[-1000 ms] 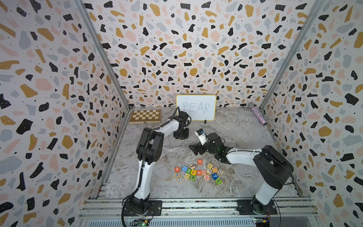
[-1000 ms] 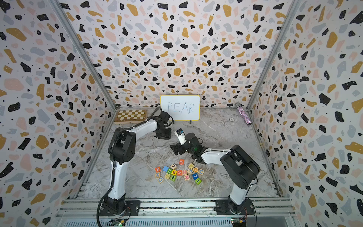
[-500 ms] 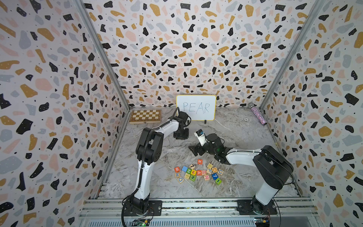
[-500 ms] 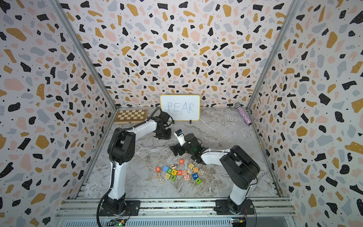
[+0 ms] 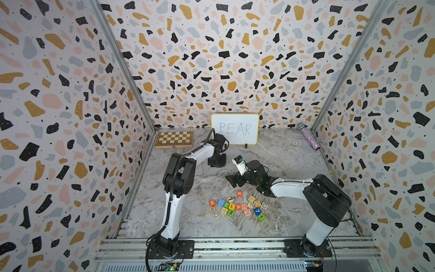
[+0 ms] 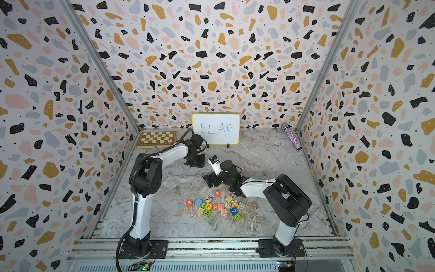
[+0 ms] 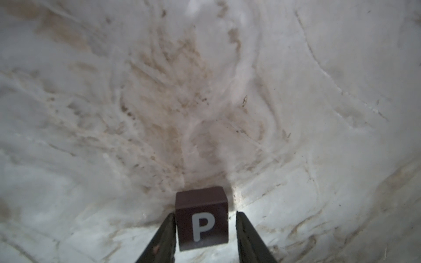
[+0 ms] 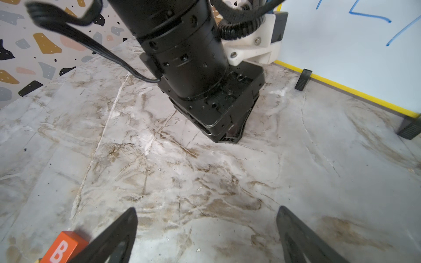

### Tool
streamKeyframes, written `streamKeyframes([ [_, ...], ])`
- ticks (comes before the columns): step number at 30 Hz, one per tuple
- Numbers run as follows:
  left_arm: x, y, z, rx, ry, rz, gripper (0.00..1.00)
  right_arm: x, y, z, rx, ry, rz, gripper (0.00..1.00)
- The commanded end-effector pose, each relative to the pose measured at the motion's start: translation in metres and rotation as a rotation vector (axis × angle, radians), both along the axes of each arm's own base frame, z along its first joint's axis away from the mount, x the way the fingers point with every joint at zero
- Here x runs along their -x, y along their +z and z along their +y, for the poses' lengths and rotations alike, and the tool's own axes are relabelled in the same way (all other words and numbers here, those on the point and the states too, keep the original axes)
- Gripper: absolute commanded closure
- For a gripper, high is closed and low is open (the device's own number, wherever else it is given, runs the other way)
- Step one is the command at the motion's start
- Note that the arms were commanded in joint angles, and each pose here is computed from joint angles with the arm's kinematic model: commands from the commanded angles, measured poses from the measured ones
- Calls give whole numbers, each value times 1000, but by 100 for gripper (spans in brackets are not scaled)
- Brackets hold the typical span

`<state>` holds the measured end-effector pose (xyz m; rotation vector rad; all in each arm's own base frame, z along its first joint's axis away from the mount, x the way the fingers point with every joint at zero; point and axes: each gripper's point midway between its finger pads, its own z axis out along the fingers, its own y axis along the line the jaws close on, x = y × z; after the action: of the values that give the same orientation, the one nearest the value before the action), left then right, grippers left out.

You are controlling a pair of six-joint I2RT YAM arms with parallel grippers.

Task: Spell the uppercase word “pear” with letter blocks
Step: Place the letter block at the center of the board.

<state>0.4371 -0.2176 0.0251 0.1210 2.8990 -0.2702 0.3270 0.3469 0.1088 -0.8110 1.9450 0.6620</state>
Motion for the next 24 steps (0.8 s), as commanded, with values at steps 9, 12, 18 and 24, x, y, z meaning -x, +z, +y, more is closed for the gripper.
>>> streamKeyframes([
  [9,0,7,7,-30,-6,-16,62,5,20,3,-25,23,-34,4],
  [12,1,7,7,-29,-8,-15,59,5,21,2,-27,23,-36,4],
  [18,0,18,5,-10,-6,-37,56,6,24,2,-31,21,-39,4],
  [24,5,53,4,29,-16,-99,54,9,51,-2,-68,17,-65,4],
])
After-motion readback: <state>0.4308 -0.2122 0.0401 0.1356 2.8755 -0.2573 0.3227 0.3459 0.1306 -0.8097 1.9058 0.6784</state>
